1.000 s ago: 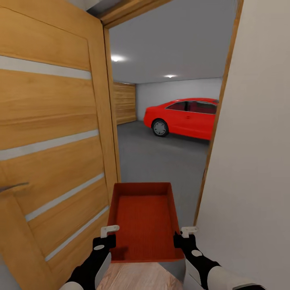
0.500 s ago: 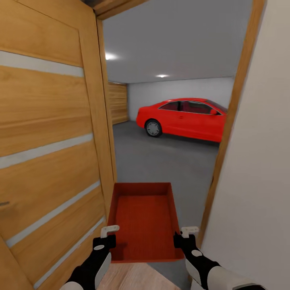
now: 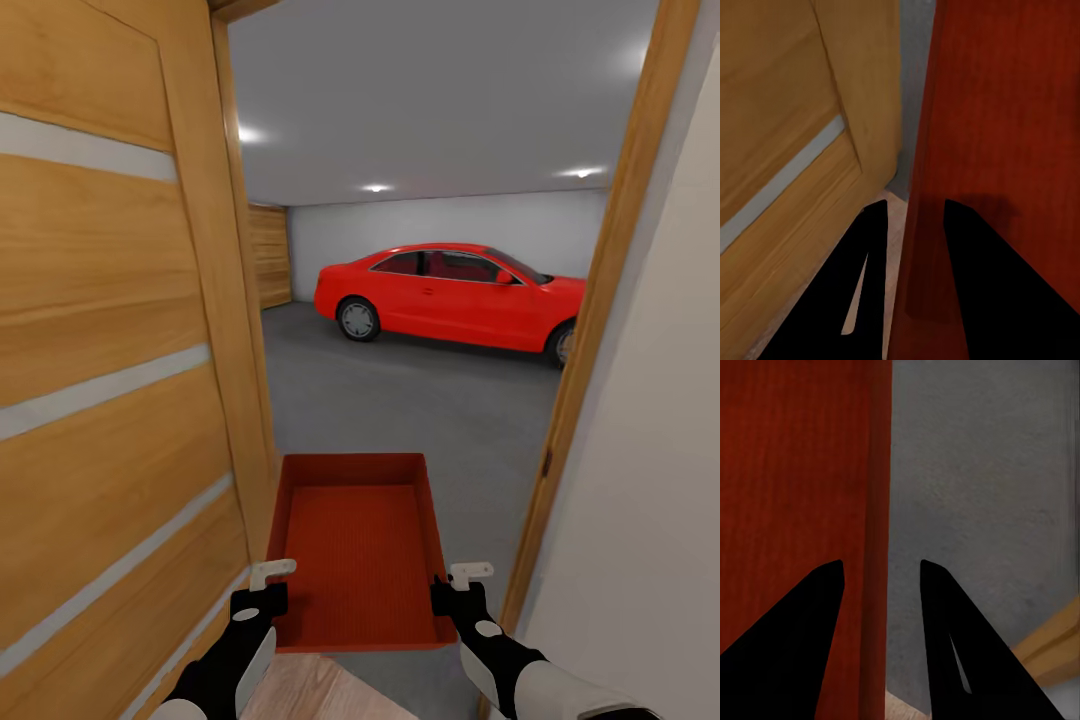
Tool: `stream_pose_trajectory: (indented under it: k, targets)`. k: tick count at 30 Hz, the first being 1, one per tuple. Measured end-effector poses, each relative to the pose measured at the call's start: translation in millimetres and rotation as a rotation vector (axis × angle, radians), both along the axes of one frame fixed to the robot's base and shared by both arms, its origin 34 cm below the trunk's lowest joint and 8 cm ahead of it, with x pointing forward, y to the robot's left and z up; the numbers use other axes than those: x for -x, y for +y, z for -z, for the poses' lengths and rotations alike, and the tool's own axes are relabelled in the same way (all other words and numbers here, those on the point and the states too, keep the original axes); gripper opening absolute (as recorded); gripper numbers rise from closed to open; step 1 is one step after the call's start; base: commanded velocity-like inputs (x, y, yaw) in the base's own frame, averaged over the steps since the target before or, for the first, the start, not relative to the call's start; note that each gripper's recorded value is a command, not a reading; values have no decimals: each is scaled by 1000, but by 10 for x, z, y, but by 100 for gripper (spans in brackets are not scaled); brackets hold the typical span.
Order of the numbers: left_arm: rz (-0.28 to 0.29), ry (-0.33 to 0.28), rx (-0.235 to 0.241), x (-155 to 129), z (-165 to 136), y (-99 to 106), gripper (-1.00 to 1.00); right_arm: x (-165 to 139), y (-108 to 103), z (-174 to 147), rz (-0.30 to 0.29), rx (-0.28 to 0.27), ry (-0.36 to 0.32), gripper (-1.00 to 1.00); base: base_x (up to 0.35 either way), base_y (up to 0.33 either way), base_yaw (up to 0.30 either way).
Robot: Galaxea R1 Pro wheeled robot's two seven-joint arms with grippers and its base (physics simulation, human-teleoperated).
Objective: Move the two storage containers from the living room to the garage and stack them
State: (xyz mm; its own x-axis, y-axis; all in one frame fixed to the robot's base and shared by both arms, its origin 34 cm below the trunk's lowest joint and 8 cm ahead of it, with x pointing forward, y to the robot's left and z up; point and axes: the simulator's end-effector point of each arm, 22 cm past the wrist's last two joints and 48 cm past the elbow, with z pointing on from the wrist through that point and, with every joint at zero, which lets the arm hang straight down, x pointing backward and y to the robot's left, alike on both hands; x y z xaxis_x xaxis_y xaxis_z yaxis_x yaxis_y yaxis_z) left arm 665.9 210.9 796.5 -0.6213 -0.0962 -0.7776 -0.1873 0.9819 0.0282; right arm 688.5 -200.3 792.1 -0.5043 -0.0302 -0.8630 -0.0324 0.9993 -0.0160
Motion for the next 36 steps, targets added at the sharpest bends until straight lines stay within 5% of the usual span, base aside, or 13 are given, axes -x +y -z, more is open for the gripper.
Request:
stream_pose_trajectory:
  k: [36]
  targets:
    - [0,1,-1,-1,-1,0,-100,1,0,1,0,0,0,-100,245,221,-248]
